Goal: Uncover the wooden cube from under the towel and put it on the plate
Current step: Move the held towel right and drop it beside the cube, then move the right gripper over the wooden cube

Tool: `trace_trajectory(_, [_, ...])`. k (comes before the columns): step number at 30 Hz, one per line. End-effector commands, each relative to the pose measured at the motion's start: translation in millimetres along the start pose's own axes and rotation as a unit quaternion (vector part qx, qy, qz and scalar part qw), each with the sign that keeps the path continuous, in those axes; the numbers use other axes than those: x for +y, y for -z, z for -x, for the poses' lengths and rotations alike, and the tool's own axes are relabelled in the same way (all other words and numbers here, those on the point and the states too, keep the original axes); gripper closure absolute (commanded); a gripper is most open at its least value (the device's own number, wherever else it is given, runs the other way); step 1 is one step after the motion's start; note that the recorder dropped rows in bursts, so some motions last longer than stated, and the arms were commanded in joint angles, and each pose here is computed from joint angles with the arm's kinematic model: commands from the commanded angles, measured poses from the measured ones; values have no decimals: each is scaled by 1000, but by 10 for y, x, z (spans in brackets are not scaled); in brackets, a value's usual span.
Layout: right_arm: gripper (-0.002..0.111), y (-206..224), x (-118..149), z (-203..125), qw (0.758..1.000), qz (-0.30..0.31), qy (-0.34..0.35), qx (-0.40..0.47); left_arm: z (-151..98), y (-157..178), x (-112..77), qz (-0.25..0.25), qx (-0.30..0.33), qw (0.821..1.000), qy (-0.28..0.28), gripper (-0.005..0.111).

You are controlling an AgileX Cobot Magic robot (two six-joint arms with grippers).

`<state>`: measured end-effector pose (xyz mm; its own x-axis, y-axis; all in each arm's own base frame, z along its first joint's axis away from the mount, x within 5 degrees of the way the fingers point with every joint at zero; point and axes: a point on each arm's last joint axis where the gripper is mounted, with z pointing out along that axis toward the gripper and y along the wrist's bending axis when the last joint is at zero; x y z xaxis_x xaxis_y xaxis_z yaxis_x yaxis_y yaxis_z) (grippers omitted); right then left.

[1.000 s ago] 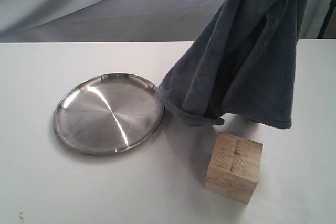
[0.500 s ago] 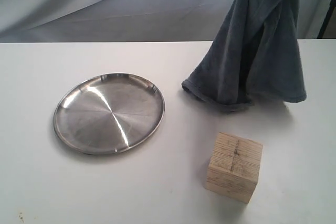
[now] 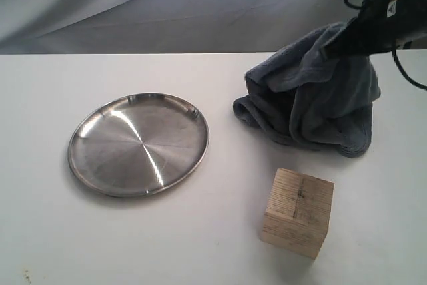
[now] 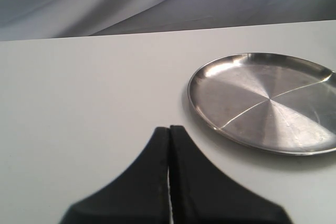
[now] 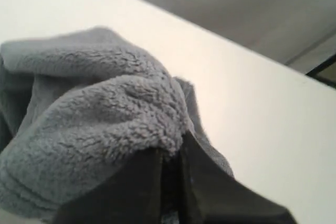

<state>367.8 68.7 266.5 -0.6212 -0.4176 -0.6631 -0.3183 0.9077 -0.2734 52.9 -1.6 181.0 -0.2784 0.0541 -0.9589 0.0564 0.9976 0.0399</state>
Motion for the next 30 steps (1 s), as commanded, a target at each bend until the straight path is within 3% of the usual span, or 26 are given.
trace_trajectory(1, [108, -181, 183, -137, 995, 85, 22, 56, -3, -3, -3, -2, -5, 1000, 3, 107])
trace_trajectory(6, [108, -393, 398, -306, 977, 182, 50, 104, -3, -3, -3, -2, -5, 1000, 3, 107])
trace_trajectory(14, [108, -666, 528, -561, 957, 222, 55, 178, -3, -3, -3, -2, -5, 1000, 3, 107])
trace_trajectory(21, [108, -763, 532, -650, 952, 219, 91, 195, -3, -3, -3, -2, -5, 1000, 3, 107])
trace_trajectory(24, [102, -770, 518, -660, 951, 213, 101, 198, -3, -3, -3, -2, -5, 1000, 3, 107])
trace_trajectory(25, [97, -770, 518, -660, 952, 213, 100, 198, -3, -3, -3, -2, -5, 1000, 3, 107])
trace_trajectory(26, [84, -771, 517, -659, 952, 212, 100, 198, -3, -3, -3, -2, -5, 1000, 3, 107])
trace_trajectory(27, [59, -768, 519, -663, 951, 214, 100, 200, -3, -3, -3, -2, -5, 1000, 3, 107])
trace_trajectory(28, [47, -765, 524, -665, 950, 216, 98, 202, -3, -3, -3, -2, -5, 1000, 3, 107])
trace_trajectory(29, [21, -754, 542, -669, 949, 223, 77, 209, -3, -3, -3, -2, -5, 1000, 3, 107])
trace_trajectory(30, [9, -743, 557, -676, 946, 231, 70, 214, -3, -3, -3, -2, -5, 1000, 3, 107])
